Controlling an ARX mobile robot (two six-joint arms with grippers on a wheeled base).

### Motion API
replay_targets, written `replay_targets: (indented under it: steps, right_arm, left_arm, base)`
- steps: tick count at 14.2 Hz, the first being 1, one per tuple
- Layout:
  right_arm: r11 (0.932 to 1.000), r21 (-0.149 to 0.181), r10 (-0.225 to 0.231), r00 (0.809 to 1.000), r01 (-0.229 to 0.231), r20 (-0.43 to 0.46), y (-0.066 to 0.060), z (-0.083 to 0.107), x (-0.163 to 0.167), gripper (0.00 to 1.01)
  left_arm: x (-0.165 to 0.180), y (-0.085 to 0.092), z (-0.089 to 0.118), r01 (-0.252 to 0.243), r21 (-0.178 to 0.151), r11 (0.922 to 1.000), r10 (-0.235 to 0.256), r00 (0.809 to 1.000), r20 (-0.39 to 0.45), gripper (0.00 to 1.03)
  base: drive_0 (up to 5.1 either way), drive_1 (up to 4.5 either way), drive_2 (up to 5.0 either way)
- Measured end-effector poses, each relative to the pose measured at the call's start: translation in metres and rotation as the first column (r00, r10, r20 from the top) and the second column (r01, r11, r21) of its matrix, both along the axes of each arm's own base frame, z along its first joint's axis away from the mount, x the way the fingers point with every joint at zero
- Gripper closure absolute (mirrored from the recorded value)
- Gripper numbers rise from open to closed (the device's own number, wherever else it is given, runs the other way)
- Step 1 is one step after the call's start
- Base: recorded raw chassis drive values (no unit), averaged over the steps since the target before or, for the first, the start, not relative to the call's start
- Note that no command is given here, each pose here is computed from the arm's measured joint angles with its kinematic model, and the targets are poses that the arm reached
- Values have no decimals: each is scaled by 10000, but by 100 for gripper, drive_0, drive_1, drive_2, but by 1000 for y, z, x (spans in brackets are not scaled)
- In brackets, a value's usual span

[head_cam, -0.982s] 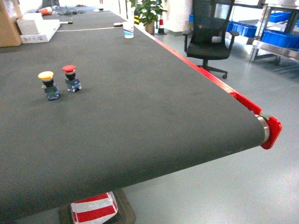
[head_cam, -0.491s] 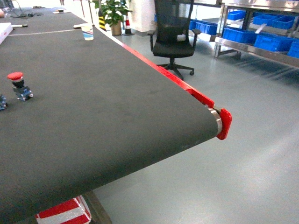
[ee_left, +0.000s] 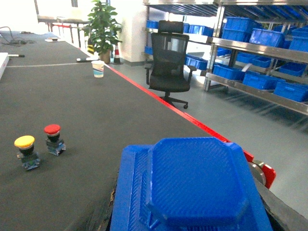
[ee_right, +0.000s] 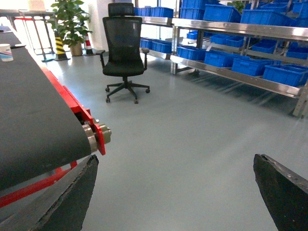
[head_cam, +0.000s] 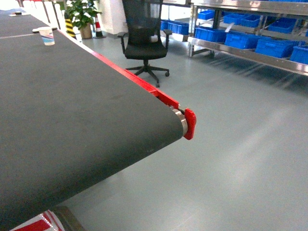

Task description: Pick blue part to blue bin on bottom shelf

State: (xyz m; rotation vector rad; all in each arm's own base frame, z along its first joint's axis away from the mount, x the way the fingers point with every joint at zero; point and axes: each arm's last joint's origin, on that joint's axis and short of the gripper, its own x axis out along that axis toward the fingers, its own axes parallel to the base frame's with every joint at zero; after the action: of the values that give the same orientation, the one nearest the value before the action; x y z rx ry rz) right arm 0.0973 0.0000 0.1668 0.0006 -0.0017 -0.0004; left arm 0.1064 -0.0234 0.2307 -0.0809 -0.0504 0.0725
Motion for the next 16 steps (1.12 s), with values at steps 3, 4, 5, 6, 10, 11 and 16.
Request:
replay_targets:
  steps: [3,4,5,6,10,11,16]
  right_arm:
    - [10000,0,0,10000,0,4,0,0,0,3]
    - [10000,0,0,10000,0,0,0,0,0,3]
    - [10000,0,0,10000,0,0,0,0,0,3]
    - [10000,-4,0,10000,0,0,0,0,0,3]
    - [10000,0,0,10000,0,-4,0,0,0,3]
    - [10000,0,0,10000,0,-4,0,0,0,3]
    - [10000,0,4,10000,-4,-4,0,0,0,3]
  left_arm:
    - [0,0,0,0,1,10000,0,10000,-4,59]
    - [0,0,0,4,0,10000,-4,10000,0,59]
    - [0,0,0,0,1,10000,0,10000,-4,59]
    - [0,0,0,0,-1,10000,0,10000,4,59]
    - [0,0,0,0,0,10000,0,10000,0,59]
    - [0,0,0,0,0,10000,0,10000,0,59]
    - [0,0,0,0,2,10000,0,10000,-7,59]
  base:
    - [-150,-150,-150]
    - [-150,-150,-150]
    - [-150,-150,-150]
    - [-150,-150,-150]
    - [-162,-162,-162]
    - [-162,-162,-162]
    - [-153,-153,-153]
